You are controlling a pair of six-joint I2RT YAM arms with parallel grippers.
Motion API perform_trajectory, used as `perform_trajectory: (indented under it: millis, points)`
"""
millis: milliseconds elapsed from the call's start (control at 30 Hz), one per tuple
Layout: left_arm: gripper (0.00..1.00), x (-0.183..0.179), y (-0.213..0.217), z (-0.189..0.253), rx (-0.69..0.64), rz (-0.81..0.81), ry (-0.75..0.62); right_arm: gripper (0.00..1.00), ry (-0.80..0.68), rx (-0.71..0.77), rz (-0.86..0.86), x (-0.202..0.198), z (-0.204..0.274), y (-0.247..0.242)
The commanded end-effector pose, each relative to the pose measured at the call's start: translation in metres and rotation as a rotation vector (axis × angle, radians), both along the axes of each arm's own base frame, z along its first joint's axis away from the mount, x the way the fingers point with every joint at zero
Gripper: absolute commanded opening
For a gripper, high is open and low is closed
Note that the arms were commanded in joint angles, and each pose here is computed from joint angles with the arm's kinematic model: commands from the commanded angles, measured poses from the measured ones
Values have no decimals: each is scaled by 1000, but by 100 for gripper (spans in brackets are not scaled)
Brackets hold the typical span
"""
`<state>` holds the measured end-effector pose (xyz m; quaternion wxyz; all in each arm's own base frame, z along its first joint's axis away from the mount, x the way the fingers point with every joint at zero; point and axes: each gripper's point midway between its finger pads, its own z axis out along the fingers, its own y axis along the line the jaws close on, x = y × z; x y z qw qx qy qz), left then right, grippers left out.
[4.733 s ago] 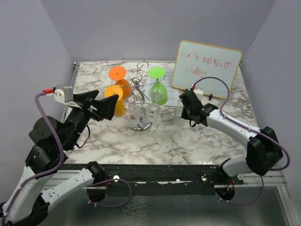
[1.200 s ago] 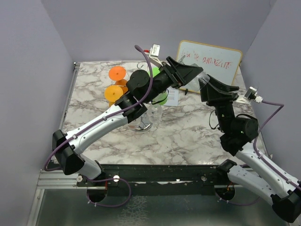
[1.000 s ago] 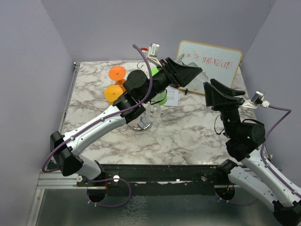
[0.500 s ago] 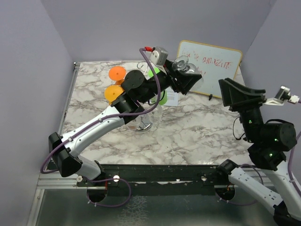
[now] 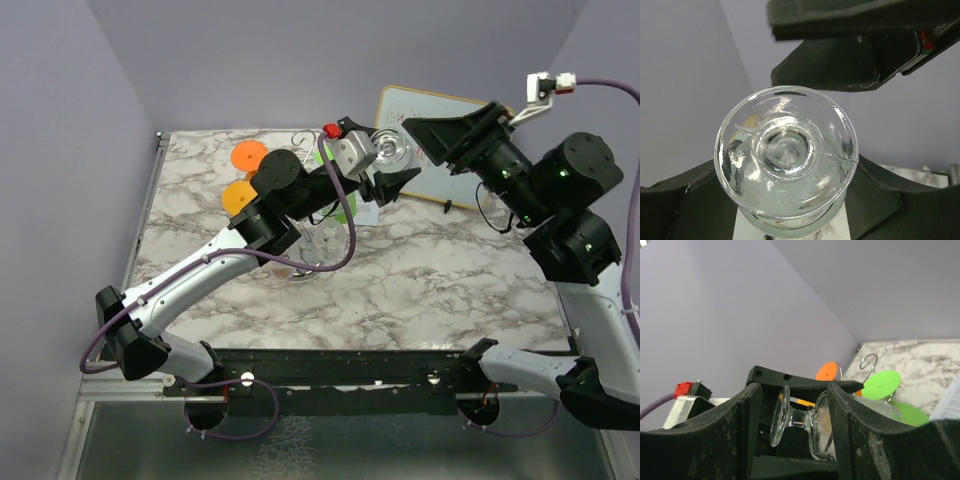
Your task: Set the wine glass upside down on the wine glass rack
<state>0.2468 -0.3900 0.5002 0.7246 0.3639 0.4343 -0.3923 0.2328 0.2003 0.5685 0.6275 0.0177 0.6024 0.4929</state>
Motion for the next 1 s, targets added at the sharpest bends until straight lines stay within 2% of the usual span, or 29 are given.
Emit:
perform_trajectory:
  millis: [0,167,300,533,567,633,800,867,967]
  points:
    - [30,2,16,32,12,97,-186,56,103,-84,163,-14,-22,25]
    - [30,12,13,28,70,141,-220,48,139,-108,226,-12,-32,40]
    - [30,20,11,23,102,170,-229,37,155,-111,247,-12,-36,44]
    - [30,24,7,14,128,176,-222,3,150,-89,225,-10,-36,41]
    - [32,24,8,16,120,177,-215,1,148,-85,218,-9,-36,40]
    - [40,26,10,18,90,185,-174,1,139,-71,196,-6,-35,37]
    - [77,21,12,18,60,157,-96,1,85,0,82,4,-27,20]
    - [86,17,14,17,45,142,-63,1,64,30,24,9,-25,11]
    - [94,12,25,20,12,148,3,1,27,72,-67,16,-20,-5]
